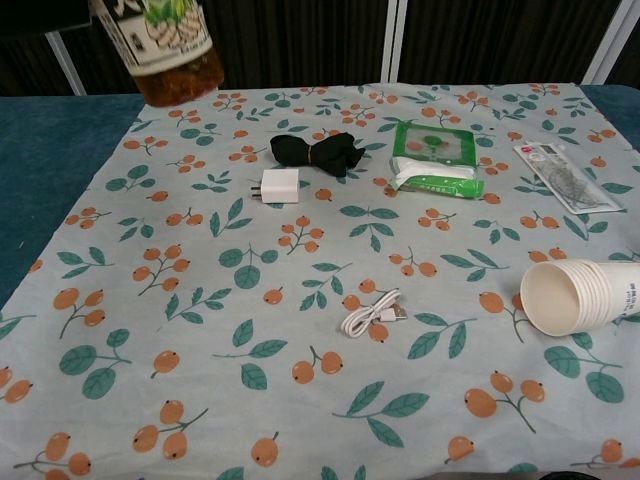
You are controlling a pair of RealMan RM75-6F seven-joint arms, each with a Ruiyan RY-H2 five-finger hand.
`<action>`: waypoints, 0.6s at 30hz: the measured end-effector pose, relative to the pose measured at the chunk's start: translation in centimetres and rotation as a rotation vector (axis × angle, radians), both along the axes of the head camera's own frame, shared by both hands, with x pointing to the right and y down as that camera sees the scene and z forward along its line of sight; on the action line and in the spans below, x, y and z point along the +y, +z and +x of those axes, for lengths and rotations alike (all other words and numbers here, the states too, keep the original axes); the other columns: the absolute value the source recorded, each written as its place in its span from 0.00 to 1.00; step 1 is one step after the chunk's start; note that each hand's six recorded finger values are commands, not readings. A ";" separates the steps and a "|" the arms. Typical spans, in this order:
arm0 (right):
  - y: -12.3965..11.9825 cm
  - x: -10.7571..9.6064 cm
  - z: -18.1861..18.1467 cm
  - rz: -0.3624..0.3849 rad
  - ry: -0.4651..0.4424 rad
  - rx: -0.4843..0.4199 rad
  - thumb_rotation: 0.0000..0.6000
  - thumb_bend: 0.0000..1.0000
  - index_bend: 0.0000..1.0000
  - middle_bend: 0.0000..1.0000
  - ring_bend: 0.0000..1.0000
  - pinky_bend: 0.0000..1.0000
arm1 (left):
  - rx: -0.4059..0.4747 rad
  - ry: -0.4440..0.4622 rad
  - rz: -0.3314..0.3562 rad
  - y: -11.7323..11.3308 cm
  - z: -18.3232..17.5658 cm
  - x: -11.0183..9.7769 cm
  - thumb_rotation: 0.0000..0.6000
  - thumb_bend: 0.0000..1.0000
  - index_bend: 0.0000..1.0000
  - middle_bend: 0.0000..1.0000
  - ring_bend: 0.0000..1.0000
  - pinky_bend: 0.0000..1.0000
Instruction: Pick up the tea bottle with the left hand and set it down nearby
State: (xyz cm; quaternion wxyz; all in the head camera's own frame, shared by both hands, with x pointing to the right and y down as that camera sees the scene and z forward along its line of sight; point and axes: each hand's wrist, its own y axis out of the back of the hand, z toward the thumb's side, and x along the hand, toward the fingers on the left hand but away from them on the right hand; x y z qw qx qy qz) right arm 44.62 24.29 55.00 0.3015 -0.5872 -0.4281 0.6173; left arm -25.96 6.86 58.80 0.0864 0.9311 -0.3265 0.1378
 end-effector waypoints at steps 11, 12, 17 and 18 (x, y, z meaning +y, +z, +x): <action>0.0 0.0 0.0 0.000 -0.002 0.002 1.00 0.13 0.00 0.05 0.06 0.15 | -0.545 0.216 0.437 6.1 1.1 1.1 1.00 0.58 0.30 0.35 0.29 0.58; 0.0 0.0 0.0 0.000 -0.002 0.003 1.00 0.13 0.00 0.05 0.06 0.15 | -0.575 0.224 0.462 6.5 1.3 1.1 1.00 0.58 0.30 0.35 0.29 0.58; 0.0 0.0 0.1 -0.003 0.001 0.003 1.00 0.13 0.00 0.04 0.06 0.15 | -0.655 0.170 0.496 7.8 3.0 0.1 1.00 0.58 0.30 0.35 0.29 0.58; 0.1 0.0 0.1 -0.003 0.002 0.003 1.00 0.13 0.00 0.05 0.06 0.15 | -0.651 0.148 0.476 7.9 3.2 -0.2 1.00 0.58 0.30 0.35 0.29 0.58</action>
